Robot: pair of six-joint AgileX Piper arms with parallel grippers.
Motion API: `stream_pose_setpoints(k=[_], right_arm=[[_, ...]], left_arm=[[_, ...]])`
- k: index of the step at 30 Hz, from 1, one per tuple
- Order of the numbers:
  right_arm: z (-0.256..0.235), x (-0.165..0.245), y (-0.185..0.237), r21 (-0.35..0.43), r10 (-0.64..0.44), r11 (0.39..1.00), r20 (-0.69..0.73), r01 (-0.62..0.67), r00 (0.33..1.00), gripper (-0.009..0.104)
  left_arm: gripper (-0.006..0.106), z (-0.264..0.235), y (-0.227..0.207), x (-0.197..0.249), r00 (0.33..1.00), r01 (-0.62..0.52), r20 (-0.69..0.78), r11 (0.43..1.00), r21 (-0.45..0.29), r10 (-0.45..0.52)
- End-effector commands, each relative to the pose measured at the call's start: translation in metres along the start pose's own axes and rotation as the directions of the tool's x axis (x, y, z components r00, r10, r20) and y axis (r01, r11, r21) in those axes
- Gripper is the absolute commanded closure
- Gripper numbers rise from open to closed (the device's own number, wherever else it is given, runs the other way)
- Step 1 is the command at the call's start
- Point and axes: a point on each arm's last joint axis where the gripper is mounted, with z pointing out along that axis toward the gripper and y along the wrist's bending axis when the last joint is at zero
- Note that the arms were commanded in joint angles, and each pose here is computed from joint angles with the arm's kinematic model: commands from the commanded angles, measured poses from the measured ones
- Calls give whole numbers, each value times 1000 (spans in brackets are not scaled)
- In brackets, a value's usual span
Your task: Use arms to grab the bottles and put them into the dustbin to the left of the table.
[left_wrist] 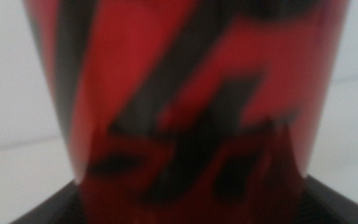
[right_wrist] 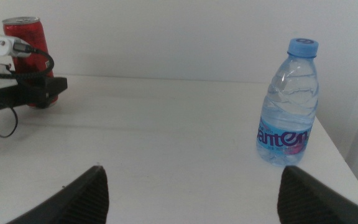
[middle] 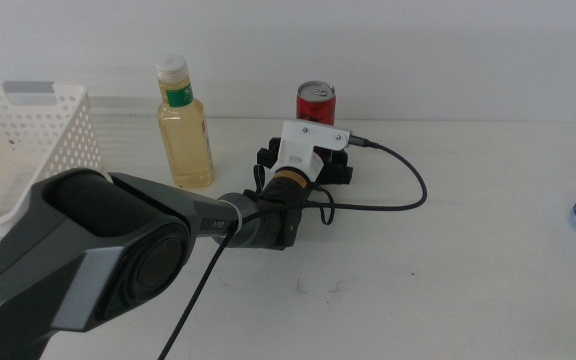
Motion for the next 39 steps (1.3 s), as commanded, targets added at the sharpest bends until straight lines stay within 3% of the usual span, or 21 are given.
stream_pose_setpoints(k=[1,4,8,11,18,22,27,33,39], right_arm=[[0,0,-1,11,-10,1000,5,10,1000,3],[0,0,-1,11,-10,1000,5,10,1000,3],[0,0,-1,11,-10,1000,5,10,1000,3],[0,0,-1,11,-10,1000,5,10,1000,3],[0,0,-1,11,-10,1000,5,10,1000,3],[0,0,-1,11,-10,1000,5,10,1000,3],[0,0,-1,11,-10,1000,5,10,1000,3],[0,0,-1,11,-10,1000,5,10,1000,3],[0,0,-1,11,-10,1000,5,10,1000,3]], left_arm=[[15,3,2,-7,998,8,56,1000,-13,-7],[33,4,3,-8,998,14,54,1000,-18,-13],[74,2,7,-7,999,49,22,998,-39,-48],[103,-11,7,-17,1000,3,-4,999,-33,-3],[102,-83,11,-61,999,-20,-47,999,-30,19],[102,-143,8,-94,990,-72,-123,997,30,75],[102,-205,8,-130,965,8,-260,993,114,22],[102,-241,37,-161,947,83,-318,988,128,-38],[102,-247,58,-167,946,53,-325,994,98,-18]])
